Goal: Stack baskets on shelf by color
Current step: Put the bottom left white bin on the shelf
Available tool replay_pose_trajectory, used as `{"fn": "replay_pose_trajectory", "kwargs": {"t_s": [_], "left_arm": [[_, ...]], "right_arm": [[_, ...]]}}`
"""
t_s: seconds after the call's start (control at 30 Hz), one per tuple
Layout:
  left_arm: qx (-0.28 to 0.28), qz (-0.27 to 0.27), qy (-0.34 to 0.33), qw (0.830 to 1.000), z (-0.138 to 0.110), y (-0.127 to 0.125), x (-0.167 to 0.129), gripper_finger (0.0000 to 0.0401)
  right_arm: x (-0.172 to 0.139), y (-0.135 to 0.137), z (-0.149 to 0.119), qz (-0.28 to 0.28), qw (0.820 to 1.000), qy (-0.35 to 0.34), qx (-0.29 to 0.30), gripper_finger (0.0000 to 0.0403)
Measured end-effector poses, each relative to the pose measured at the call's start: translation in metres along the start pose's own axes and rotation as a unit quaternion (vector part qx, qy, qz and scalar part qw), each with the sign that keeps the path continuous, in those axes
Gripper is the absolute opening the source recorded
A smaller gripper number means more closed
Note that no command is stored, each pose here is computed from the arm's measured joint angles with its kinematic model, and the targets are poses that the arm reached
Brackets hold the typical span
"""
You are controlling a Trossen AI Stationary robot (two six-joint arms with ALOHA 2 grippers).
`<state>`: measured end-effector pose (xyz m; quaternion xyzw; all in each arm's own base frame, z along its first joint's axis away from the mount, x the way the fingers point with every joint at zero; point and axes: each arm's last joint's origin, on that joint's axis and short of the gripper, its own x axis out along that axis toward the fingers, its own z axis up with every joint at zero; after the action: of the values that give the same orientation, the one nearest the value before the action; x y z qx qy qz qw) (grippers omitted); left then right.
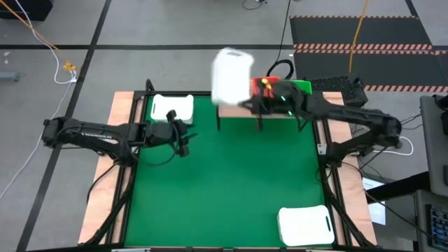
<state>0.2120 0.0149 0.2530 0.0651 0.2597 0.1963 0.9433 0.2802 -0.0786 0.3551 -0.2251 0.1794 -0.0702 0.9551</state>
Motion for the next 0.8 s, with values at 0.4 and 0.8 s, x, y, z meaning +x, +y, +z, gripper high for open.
{"fn": "replay_pose_trajectory", "kwargs": {"t_s": [0.4, 0.8], "left_arm": [[0.001, 0.062, 0.036, 0.997, -0.008, 0.051, 0.015, 0.0159], [-0.005, 0.093, 0.056, 0.994, -0.013, 0.067, 0.016, 0.0159]], "right_arm": [[0.04, -0.061, -0.037, 0.065, 0.989, 0.132, 0.013, 0.0], [0.041, -0.05, -0.053, 0.112, 0.969, 0.205, 0.086, 0.0]]}}
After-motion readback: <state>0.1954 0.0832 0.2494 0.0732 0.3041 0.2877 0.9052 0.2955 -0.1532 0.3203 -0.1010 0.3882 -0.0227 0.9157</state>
